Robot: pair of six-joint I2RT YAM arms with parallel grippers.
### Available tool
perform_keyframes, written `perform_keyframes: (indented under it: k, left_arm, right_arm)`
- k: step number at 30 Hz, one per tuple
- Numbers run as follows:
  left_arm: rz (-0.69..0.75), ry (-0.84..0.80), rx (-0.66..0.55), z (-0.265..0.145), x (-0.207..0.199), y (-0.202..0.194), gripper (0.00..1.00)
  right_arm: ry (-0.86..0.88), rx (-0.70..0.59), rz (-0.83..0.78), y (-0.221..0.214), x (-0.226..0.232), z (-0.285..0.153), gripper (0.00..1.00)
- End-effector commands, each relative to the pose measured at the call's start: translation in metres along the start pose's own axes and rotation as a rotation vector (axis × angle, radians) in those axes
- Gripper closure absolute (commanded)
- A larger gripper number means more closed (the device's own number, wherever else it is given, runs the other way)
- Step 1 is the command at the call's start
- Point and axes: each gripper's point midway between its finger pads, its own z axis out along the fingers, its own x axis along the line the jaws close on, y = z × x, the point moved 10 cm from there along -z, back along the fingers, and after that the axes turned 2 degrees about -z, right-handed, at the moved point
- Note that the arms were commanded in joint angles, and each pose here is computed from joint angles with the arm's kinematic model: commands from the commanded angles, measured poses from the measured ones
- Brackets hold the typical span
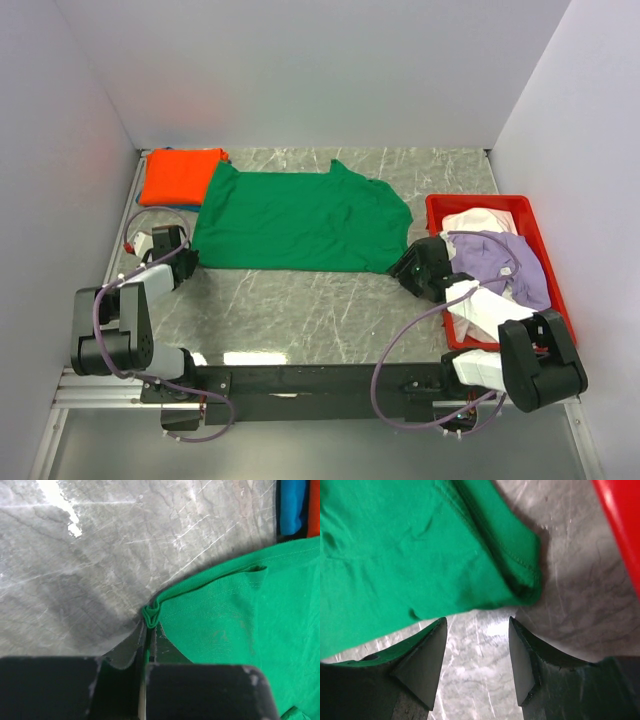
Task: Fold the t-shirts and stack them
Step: Fold the tshirt
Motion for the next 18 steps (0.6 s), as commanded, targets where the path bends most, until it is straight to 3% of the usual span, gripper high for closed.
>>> perform_keyframes:
  k: [1, 5, 10, 11, 13, 14, 18]
  left_arm:
    - [0.02, 0.013, -0.019, -0.006, 0.005, 0.001, 0.99]
    - [0.026, 0.013, -0.034, -0.009, 0.005, 0.003, 0.99]
    - [0.028, 0.019, -0.042, -0.015, 0.008, 0.005, 0.99]
    - [0.026, 0.01, -0.045, -0.017, 0.006, 0.005, 0.99]
    - [0.023, 0.023, -0.047, -0.02, 0.007, 0.006, 0.99]
    - [0.023, 0.022, -0.055, -0.023, 0.007, 0.007, 0.99]
    - [0.012, 0.04, -0.083, -0.035, 0.009, 0.012, 0.99]
  right_arm:
    - [-0.022, -0.093, 0.03, 0.016, 0.004, 0.005, 0.41]
    - [-0.065, -0.107, 0.011, 0.021, 0.006, 0.012, 0.41]
    - [-0.108, -0.117, -0.028, 0.028, 0.009, 0.022, 0.51]
    - [-0.113, -0.116, -0.045, 0.029, 0.01, 0.023, 0.55]
    - [-0.138, -0.109, -0.059, 0.03, 0.009, 0.022, 0.87]
    - [-0.136, -0.115, -0.068, 0.032, 0.011, 0.019, 0.94]
    - [-0.122, -0.126, -0.078, 0.035, 0.012, -0.003, 1.0]
